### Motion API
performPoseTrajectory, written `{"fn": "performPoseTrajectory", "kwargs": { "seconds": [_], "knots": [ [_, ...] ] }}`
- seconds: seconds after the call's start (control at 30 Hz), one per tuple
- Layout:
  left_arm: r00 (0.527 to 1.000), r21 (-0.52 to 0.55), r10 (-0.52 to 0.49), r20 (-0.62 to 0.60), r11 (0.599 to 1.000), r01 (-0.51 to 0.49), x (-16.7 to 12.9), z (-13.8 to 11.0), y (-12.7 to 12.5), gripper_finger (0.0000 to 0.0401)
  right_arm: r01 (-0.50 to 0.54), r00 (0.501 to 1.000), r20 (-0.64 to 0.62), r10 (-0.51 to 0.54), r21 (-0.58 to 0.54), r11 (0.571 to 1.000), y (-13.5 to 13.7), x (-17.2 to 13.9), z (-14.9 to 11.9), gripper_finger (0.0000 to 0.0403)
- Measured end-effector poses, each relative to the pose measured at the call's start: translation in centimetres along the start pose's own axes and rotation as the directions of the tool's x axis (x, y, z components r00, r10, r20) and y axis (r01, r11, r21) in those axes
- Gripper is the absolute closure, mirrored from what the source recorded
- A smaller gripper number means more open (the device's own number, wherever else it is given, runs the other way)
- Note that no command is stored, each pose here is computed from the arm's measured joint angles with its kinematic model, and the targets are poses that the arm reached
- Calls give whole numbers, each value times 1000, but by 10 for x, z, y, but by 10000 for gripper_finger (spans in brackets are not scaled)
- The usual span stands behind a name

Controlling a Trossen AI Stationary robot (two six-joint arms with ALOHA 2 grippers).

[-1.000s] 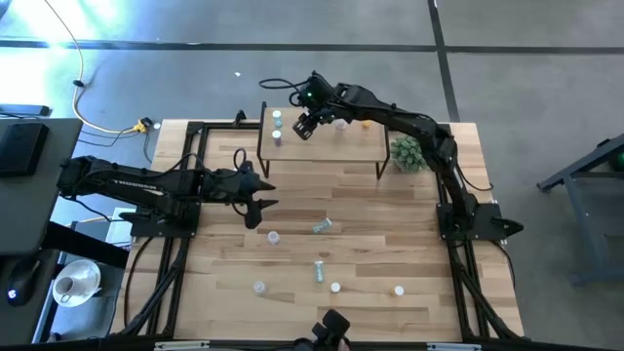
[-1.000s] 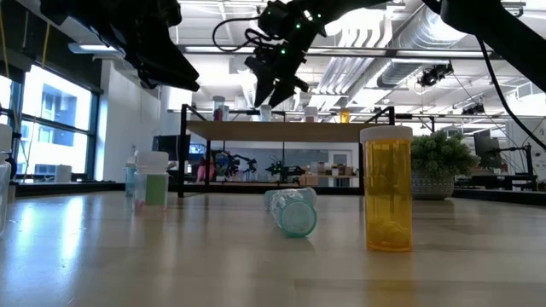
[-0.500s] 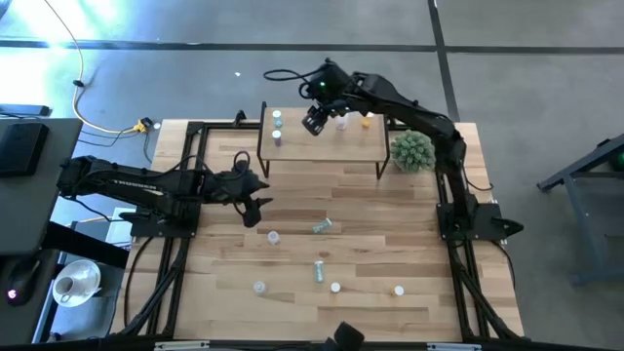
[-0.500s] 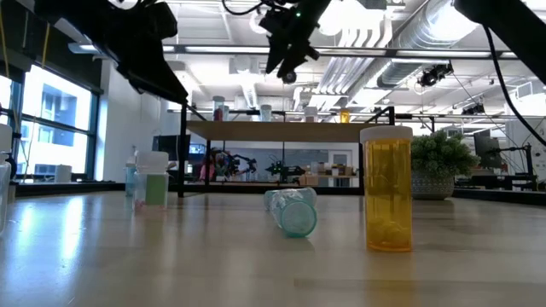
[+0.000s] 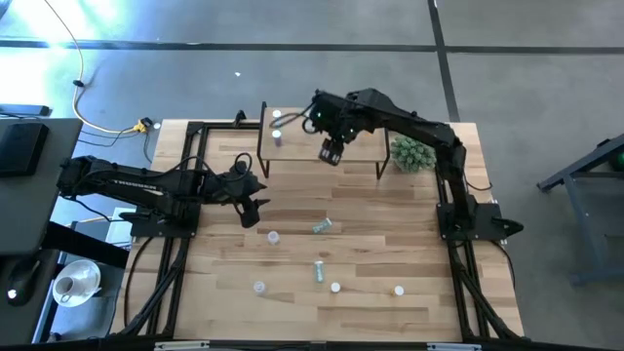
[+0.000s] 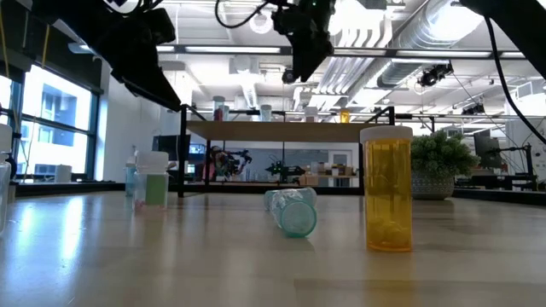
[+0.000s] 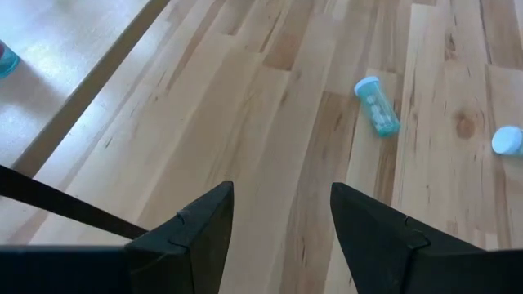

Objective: Pick and place medicine bottles onto shelf by color
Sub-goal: Put the top transparent pill bottle on the shelf aligned with the other transparent pill bottle

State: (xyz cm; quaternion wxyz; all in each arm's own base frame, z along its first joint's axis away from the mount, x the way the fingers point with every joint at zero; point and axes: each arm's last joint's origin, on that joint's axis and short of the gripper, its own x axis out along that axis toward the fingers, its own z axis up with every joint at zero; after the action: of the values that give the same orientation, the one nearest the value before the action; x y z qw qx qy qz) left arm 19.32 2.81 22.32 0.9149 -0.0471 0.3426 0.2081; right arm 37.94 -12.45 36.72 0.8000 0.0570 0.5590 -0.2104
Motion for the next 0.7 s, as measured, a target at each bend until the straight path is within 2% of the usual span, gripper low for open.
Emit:
{"fn": "performPoseTrajectory", "kwargs": {
  "seconds": [0.23, 0.7],
  "knots": [
    [1000, 9, 5, -30, 1000, -5, 0, -3, 1, 206, 44, 995, -90, -49, -67, 997, 24, -8, -13, 206],
    [994, -3, 38, -103, 999, -38, 1, -14, 2, 206, 3, 998, -66, -15, -176, 984, 57, -19, -19, 206]
  ]
}}
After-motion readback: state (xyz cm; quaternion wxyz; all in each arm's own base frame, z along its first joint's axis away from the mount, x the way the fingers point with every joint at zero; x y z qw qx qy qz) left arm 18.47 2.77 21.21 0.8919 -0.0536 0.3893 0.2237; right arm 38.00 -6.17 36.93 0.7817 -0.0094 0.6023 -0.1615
